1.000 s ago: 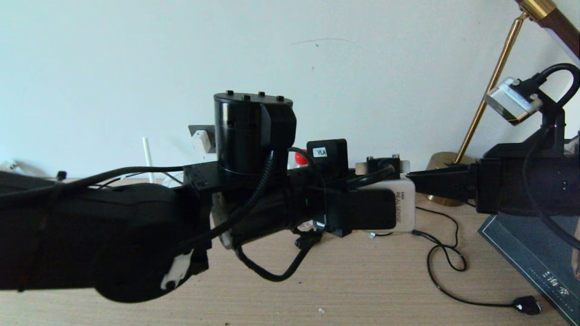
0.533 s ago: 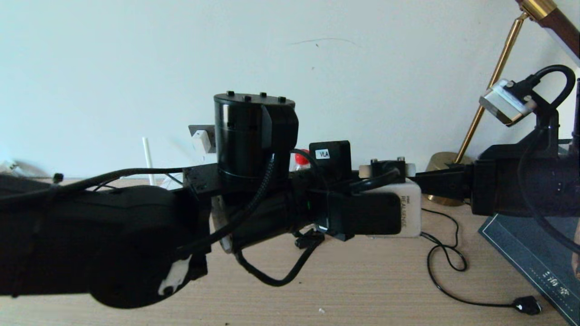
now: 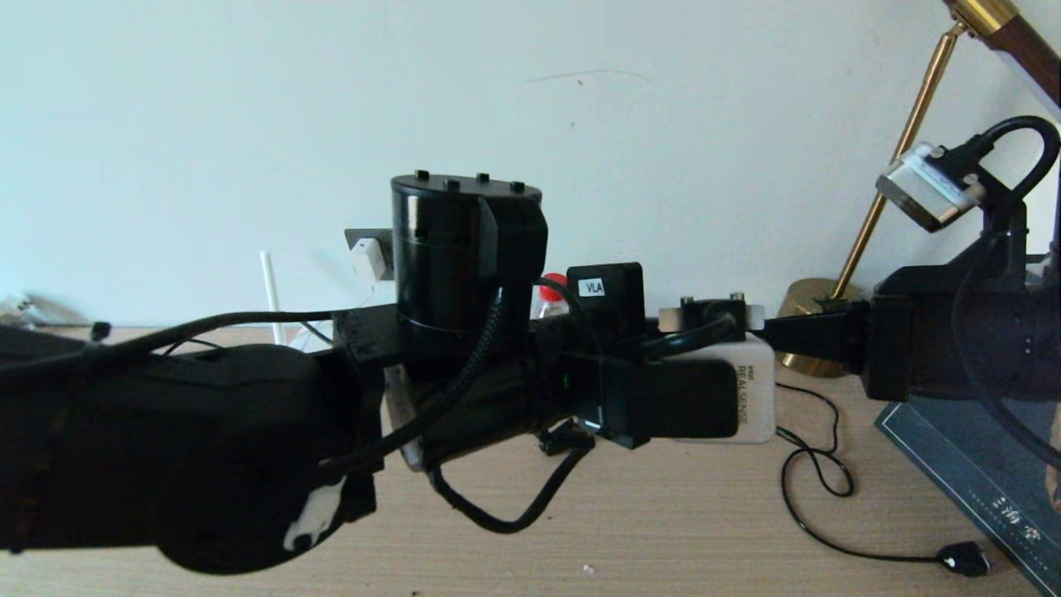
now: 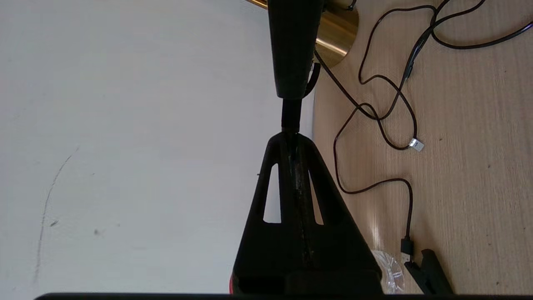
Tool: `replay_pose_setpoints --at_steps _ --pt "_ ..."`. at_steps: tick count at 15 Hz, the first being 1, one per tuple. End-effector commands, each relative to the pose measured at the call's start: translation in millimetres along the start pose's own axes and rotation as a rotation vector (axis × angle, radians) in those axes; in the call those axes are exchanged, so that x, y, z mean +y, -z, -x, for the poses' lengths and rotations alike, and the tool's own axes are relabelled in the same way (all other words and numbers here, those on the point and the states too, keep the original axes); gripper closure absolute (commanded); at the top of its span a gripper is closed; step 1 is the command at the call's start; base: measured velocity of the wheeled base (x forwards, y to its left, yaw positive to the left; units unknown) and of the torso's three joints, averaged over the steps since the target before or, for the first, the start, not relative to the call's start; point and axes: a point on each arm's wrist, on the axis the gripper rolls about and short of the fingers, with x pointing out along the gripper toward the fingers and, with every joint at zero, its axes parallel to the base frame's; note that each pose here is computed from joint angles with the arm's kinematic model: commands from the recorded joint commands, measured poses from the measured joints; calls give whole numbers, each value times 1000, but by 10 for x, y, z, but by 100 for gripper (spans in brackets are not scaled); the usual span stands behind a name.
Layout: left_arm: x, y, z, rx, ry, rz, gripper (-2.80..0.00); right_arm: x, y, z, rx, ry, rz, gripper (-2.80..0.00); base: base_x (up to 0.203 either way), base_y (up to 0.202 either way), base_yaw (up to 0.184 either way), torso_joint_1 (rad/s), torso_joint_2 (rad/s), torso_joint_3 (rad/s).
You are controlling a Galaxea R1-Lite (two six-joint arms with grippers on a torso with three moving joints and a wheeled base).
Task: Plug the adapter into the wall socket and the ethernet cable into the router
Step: Hand it to the other hand
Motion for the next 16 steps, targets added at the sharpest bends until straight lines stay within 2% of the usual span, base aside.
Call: replay_pose_setpoints --at_steps 1,4,5,7,9,12,14,16 --pt "-16 4 13 -1 2 -4 0 8 14 -2 4 -6 -2 0 0 0 0 0 0 0" --pt "-104 34 46 12 31 46 0 32 10 36 -4 -7 -27 0 0 0 0 0 0 0" --pt "-100 33 52 14 29 51 -280 51 -3 62 -13 -10 -53 0 0 0 0 0 0 0" --pt "-97 32 54 14 28 51 -280 69 -15 87 -20 -12 -79 0 0 0 0 0 0 0" --pt "-76 23 108 11 23 51 -280 93 -24 124 -30 -15 -150 0 0 0 0 0 0 0" --pt "-50 17 291 9 13 41 -280 141 -57 193 -50 -27 -323 0 0 0 0 0 0 0" --pt "-49 59 388 2 -33 13 -280 183 -73 250 -56 -41 -462 0 0 0 0 0 0 0" --pt "-85 105 441 -40 -62 -3 -280 191 -54 266 -15 -33 -609 0 0 0 0 0 0 0"
